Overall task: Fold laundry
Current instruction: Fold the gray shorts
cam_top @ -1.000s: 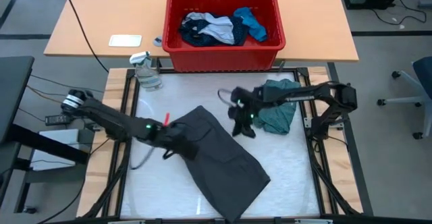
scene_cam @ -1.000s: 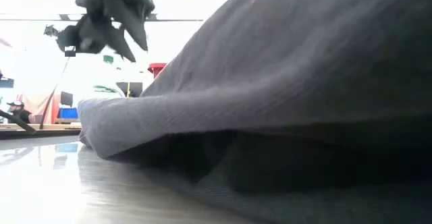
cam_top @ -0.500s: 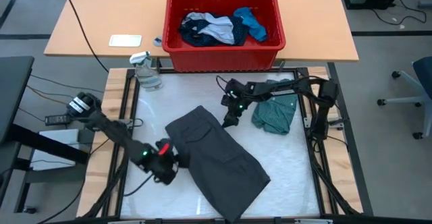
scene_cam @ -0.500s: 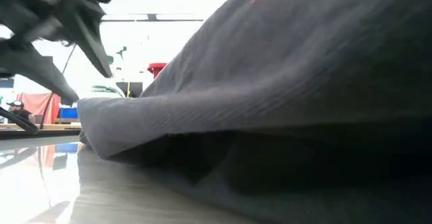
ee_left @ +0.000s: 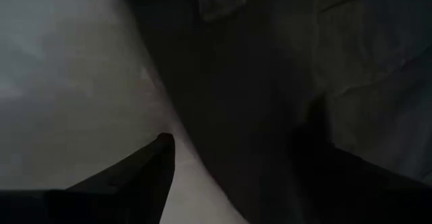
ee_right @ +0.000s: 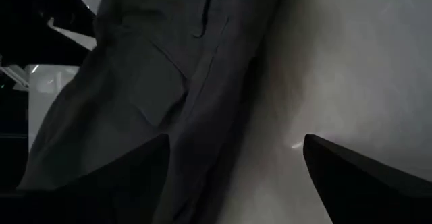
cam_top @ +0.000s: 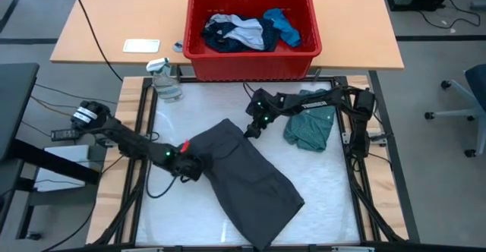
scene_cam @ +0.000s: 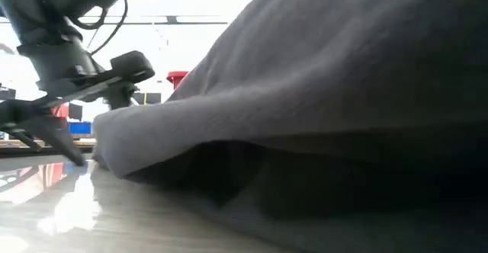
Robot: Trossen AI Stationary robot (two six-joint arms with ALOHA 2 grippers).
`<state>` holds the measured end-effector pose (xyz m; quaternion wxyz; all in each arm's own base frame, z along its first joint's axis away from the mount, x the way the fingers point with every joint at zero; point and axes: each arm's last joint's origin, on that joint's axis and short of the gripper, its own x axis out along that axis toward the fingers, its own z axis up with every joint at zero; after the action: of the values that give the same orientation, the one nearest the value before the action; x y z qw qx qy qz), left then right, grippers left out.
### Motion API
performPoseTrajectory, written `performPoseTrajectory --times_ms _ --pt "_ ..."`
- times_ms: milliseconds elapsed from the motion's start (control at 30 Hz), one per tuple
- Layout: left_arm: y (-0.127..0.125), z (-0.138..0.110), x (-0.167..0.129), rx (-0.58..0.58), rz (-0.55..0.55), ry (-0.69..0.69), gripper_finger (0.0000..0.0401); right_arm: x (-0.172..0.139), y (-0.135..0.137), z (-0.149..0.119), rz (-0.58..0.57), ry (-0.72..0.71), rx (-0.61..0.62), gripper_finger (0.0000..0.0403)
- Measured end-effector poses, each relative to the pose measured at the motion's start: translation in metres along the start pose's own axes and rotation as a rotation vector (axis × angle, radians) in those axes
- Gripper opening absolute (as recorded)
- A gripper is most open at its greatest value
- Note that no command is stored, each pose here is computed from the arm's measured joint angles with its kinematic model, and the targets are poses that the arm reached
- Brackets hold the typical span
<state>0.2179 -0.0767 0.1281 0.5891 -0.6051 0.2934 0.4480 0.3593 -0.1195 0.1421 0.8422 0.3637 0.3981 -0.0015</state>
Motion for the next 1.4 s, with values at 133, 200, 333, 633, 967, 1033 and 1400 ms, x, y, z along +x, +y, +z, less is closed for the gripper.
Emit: performPoseTrajectory --times_ms 133,200,333,633,967,1033,1400 --pt "-0.006 0.007 0.001 0.037 -0.052 -0.036 0.0306 0.019 -0.003 -0.009 0.027 0.05 0.056 0.0345" --pt "-0.01 0.012 0.003 0.064 -0.067 -0.048 0.0303 0.027 -0.003 -0.01 0.058 0.054 0.078 0.0345" --pt "-0.014 0.021 0.007 0.064 -0.068 -0.078 0.0275 0.04 -0.002 -0.013 0.071 0.053 0.099 0.0334" --pt "-0.035 0.043 0.019 0.317 -0.172 -0.185 0.0088 0.045 0.001 -0.015 0.072 0.041 0.077 0.0141" --pt "-0.061 0.059 -0.003 0.496 -0.393 -0.147 0.0015 -0.007 0.022 0.006 0.131 -0.046 -0.078 0.0029" --pt "-0.066 0.063 -0.024 0.528 -0.479 -0.173 0.0015 -0.032 0.036 0.014 0.121 -0.119 -0.173 0.0029" --pt "-0.112 0.095 -0.22 0.959 -0.984 -0.66 0.0015 -0.174 0.141 0.02 -0.269 -0.783 -1.002 0.0029"
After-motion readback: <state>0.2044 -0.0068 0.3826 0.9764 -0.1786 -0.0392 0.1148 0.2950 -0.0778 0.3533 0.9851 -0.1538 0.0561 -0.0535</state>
